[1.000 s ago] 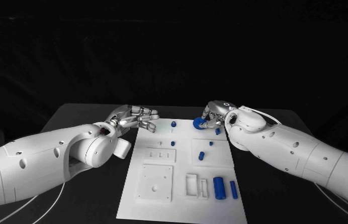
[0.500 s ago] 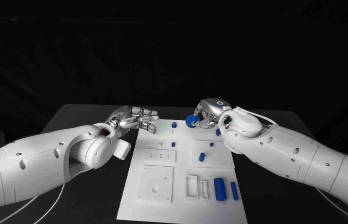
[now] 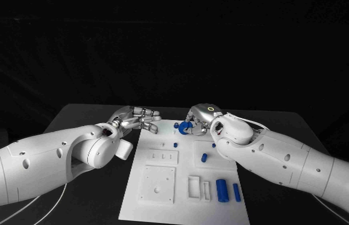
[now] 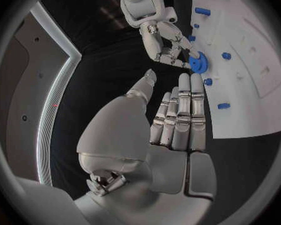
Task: Assemble the parts on the task board
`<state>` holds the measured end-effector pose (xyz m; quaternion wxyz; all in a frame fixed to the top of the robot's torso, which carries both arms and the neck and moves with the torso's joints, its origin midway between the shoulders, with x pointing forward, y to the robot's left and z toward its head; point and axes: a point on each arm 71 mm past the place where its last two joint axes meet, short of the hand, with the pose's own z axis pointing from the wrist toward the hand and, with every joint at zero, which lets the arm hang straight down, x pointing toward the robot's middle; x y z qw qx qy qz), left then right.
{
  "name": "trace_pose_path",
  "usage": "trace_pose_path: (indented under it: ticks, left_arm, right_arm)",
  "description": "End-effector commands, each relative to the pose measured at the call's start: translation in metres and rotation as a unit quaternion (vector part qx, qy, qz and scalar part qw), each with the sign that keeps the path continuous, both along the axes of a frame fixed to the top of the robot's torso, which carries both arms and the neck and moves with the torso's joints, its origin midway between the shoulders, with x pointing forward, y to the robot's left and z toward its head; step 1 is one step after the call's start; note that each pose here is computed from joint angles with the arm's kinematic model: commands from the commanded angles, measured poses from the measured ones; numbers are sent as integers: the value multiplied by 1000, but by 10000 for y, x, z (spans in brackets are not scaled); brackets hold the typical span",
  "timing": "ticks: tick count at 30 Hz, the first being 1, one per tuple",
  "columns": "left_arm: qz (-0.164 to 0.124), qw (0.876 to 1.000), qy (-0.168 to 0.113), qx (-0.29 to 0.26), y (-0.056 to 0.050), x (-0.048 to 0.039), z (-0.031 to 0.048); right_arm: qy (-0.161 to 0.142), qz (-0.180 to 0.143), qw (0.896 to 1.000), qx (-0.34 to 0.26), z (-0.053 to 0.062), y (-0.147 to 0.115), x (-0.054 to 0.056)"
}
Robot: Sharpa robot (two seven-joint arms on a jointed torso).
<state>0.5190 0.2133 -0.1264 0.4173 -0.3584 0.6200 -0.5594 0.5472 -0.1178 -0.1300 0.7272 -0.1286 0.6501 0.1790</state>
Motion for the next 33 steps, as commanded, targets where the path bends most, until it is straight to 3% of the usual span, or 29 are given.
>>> trace_pose_path:
  ticks: [1,33]
  left_arm:
    - [-6,1000,-4,-2,-23,0,14]
    - [-10,1000,-3,-2,-64,6,12]
  right_arm:
    - [-7,9,1000,-7,-12,73,-13]
    - [7,18,1000,-21,-210,342,42]
